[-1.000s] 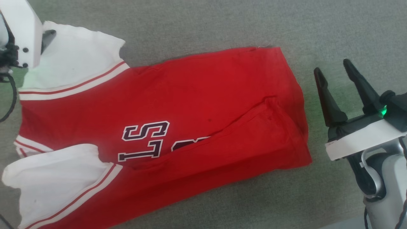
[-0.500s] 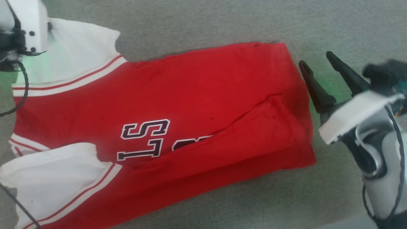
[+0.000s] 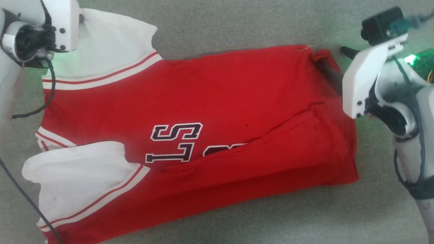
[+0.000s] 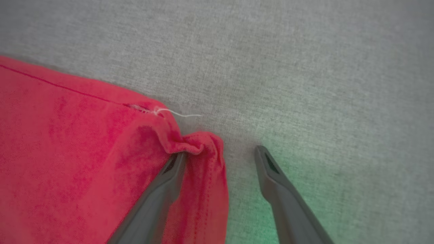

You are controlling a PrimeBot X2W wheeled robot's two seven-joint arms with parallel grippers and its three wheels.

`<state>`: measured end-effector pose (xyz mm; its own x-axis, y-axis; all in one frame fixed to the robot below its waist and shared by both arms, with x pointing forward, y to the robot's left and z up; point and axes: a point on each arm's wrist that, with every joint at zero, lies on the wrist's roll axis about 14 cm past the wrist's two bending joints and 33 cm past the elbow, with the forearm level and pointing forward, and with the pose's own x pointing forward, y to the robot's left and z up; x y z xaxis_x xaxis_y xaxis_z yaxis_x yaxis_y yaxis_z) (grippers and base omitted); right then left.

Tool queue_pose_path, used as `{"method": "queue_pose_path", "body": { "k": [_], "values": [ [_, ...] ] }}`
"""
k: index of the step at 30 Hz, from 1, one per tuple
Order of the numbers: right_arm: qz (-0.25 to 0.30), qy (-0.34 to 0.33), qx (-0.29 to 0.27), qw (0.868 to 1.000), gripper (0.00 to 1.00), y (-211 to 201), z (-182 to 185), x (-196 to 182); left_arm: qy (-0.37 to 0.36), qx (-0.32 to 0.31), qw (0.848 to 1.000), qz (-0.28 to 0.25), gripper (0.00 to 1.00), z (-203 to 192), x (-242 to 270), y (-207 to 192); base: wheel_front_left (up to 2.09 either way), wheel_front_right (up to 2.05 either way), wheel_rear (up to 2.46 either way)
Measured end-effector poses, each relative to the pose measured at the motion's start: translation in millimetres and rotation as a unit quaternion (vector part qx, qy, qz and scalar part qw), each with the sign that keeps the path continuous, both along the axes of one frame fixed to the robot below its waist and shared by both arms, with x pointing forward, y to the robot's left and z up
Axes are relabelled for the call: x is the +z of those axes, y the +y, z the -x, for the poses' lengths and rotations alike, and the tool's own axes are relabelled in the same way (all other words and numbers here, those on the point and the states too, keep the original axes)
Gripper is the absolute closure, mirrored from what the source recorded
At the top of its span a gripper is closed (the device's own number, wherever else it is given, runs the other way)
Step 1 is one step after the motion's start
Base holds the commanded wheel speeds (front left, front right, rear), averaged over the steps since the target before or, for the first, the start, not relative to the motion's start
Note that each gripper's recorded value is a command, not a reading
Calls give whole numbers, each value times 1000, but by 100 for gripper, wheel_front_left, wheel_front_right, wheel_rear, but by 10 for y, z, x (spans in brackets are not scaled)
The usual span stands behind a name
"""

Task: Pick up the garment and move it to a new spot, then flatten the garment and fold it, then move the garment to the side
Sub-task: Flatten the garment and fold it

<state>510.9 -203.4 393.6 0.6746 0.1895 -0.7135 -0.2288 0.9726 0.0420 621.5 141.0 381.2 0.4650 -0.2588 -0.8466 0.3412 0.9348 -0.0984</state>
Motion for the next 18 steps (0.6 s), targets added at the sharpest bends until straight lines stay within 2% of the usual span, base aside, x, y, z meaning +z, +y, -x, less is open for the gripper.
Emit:
{"method": "queue_pose_path", "body": {
  "k": [1,2,3,4,10,18],
  "values": [
    [0,11,3,1000,9,25,-16,-11,-1,1,1000,0,100,3,3,10,0,0,0],
    [3,24,8,1000,45,45,-17,-33,-4,1,1000,0,100,3,9,14,0,0,0],
    [11,36,17,999,66,65,-14,-52,-6,1,1000,0,100,5,15,15,0,0,0],
    [14,46,24,999,100,90,-17,-56,-8,0,1000,1,100,7,23,9,0,0,0],
    [17,69,35,997,100,144,-26,-29,-26,-1,1000,1,100,22,136,41,0,0,0],
    [29,33,34,998,100,115,-110,239,-61,0,998,7,100,69,542,98,0,0,0]
  ]
}}
